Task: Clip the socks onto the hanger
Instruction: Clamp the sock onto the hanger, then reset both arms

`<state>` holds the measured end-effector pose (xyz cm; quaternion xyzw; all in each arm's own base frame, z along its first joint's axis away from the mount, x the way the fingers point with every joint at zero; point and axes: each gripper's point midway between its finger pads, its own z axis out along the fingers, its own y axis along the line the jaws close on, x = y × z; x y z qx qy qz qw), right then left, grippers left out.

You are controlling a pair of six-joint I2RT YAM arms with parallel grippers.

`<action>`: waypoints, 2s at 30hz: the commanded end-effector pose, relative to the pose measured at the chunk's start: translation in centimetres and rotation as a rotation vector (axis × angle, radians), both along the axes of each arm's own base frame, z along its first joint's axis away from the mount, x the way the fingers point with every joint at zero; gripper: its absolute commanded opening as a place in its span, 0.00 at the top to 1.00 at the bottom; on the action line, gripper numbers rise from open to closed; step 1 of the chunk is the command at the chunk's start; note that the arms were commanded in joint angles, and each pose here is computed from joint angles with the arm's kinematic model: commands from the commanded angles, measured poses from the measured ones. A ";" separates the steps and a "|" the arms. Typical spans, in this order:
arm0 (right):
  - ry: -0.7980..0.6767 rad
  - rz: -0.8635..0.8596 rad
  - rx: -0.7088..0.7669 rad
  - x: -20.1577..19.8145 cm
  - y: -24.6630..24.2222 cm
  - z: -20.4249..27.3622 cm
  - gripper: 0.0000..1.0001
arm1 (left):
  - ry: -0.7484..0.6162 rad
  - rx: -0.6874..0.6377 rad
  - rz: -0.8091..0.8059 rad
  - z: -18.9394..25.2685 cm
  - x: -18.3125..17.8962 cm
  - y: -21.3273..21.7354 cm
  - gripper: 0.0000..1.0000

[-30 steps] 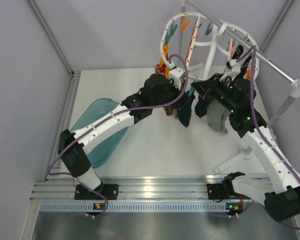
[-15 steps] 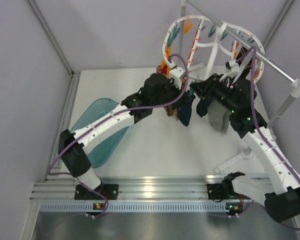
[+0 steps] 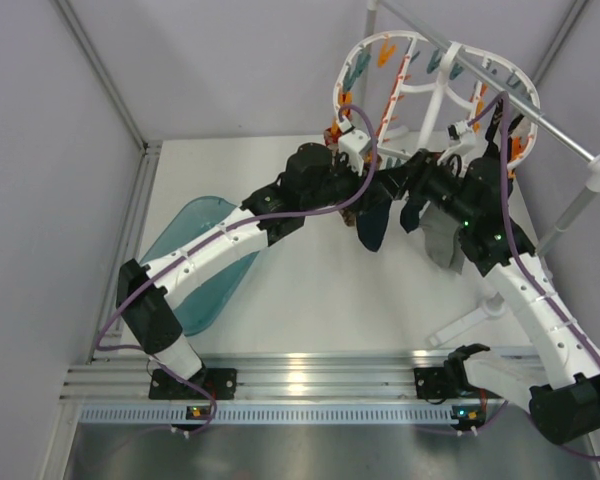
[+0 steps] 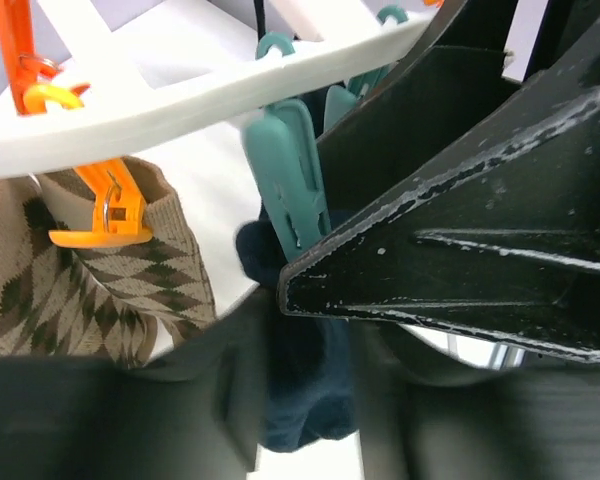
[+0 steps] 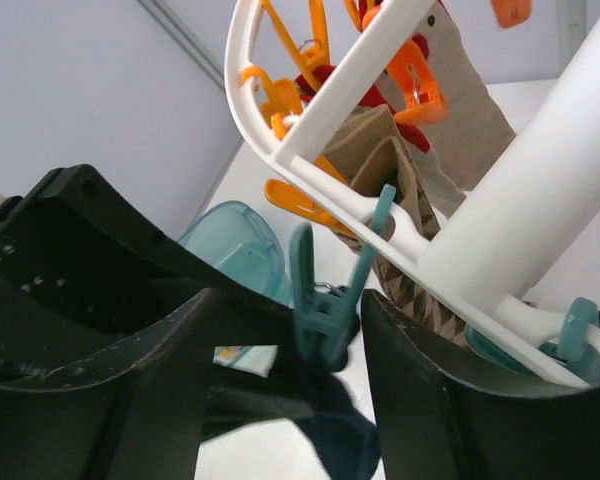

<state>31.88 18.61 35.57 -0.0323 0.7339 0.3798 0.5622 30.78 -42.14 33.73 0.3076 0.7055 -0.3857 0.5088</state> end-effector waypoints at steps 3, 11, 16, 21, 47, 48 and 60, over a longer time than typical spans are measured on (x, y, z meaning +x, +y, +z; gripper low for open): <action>-0.056 0.011 0.001 -1.0 -0.3 2.9 0.37 | -0.083 -0.087 -0.017 3.5 -0.2 -0.3 0.41; -0.046 -0.044 -0.042 -2.1 -1.9 2.8 0.18 | -0.041 -0.037 -0.008 2.0 -1.8 1.7 0.30; -0.010 -0.048 -0.088 -3.8 -2.7 1.0 0.16 | -0.028 0.029 -0.002 0.3 -3.6 4.5 0.06; 0.008 -0.038 -0.149 -5.7 -3.6 -2.3 0.08 | -0.047 0.123 -0.042 -1.5 -5.4 7.8 0.02; -0.215 0.036 -0.443 -13.6 -7.4 -5.2 0.00 | 0.116 0.346 0.405 -6.3 -4.4 30.2 0.02; -0.221 0.023 -0.442 -13.7 -7.6 -5.1 0.00 | 0.137 0.352 0.424 -7.3 -4.7 30.7 0.02; -0.221 -0.044 -0.417 -13.3 -8.7 -4.9 0.00 | 0.102 0.337 0.550 -7.5 -5.3 32.9 0.02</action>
